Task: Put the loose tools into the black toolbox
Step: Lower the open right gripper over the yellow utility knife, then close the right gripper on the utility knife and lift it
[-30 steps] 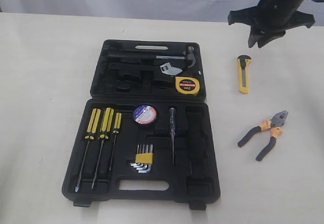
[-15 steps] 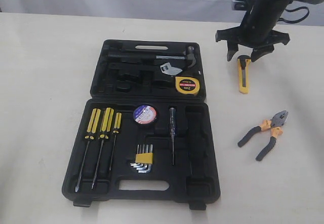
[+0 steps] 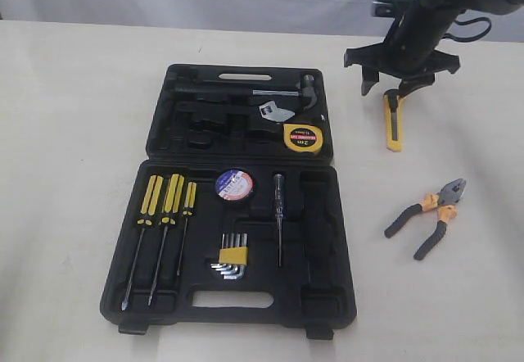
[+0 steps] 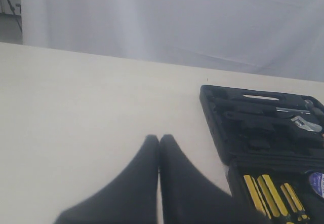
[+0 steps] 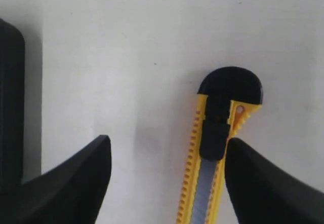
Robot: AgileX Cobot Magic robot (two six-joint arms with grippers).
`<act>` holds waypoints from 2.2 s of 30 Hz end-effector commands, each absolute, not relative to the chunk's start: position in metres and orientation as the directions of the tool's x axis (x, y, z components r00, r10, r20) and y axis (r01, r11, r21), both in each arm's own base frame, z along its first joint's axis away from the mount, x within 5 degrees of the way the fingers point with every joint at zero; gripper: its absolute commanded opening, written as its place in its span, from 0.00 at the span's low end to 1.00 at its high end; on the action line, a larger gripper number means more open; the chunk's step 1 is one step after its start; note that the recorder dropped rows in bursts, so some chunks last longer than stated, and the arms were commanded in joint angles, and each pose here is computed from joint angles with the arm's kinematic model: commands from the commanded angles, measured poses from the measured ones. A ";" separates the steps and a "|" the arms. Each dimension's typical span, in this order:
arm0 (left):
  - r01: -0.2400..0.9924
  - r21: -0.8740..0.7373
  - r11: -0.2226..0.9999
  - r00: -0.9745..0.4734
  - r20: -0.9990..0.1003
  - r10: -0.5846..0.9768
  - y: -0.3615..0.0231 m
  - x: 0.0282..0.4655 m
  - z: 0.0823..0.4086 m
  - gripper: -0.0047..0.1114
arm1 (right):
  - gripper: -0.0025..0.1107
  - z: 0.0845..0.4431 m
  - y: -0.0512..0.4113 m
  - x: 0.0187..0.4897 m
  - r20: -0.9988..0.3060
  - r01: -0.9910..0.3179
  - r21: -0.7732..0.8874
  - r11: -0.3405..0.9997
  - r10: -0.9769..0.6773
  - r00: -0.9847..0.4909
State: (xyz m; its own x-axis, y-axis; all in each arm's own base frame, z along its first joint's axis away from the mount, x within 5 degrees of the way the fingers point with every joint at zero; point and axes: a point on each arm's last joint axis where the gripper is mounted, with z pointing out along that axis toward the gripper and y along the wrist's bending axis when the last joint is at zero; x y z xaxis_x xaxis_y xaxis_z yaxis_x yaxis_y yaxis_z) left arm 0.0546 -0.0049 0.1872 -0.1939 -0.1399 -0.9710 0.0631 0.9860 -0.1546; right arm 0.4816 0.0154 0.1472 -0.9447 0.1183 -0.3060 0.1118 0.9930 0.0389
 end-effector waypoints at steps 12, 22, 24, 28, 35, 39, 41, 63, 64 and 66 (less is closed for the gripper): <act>0.069 -0.150 0.986 -0.194 -0.972 -0.135 -0.005 0.055 0.189 0.04 | 0.57 0.125 0.008 0.482 -0.257 0.144 -0.002 0.990 0.139 -0.956; 0.069 -0.150 0.986 -0.194 -0.972 -0.135 -0.005 0.055 0.189 0.04 | 0.56 0.113 0.009 0.480 -0.212 0.179 0.004 0.984 0.176 -0.961; 0.069 -0.150 0.986 -0.194 -0.972 -0.135 -0.005 0.055 0.189 0.04 | 0.56 0.113 0.009 0.479 -0.207 0.196 0.006 0.981 0.193 -0.959; 0.069 -0.150 0.986 -0.194 -0.972 -0.135 -0.005 0.055 0.189 0.04 | 0.44 0.113 0.009 0.477 -0.185 0.214 0.004 0.977 0.211 -0.960; 0.069 -0.150 0.986 -0.194 -0.972 -0.135 -0.005 0.055 0.189 0.04 | 0.02 0.113 0.008 0.474 -0.154 0.213 -0.007 0.977 0.209 -0.966; 0.069 -0.150 0.986 -0.194 -0.972 -0.135 -0.005 0.055 0.189 0.04 | 0.02 0.131 0.008 0.471 -0.155 0.211 -0.008 0.978 0.207 -0.966; 0.069 -0.150 0.986 -0.194 -0.972 -0.135 -0.005 0.055 0.189 0.04 | 0.02 0.147 0.008 0.467 -0.157 0.183 -0.008 0.983 0.180 -0.971; 0.069 -0.150 0.986 -0.194 -0.972 -0.135 -0.005 0.055 0.189 0.04 | 0.02 0.231 0.137 0.294 -0.242 0.160 0.220 0.962 0.212 -0.947; 0.069 -0.150 0.986 -0.194 -0.972 -0.135 -0.005 0.055 0.189 0.04 | 0.02 0.222 0.143 0.292 -0.236 0.157 0.209 0.965 0.205 -0.950; 0.069 -0.150 0.986 -0.194 -0.972 -0.135 -0.005 0.055 0.189 0.04 | 0.02 0.205 0.152 0.291 -0.225 0.161 0.177 0.971 0.199 -0.954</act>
State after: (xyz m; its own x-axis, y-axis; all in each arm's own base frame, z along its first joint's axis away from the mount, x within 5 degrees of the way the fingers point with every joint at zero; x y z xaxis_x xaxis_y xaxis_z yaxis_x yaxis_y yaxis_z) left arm 0.0546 -0.0049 0.1872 -0.1939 -0.1399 -0.9710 0.0631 0.9860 -0.1546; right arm 0.2913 0.1413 0.2245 -0.9583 0.1833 -0.2193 0.1403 0.9702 0.1977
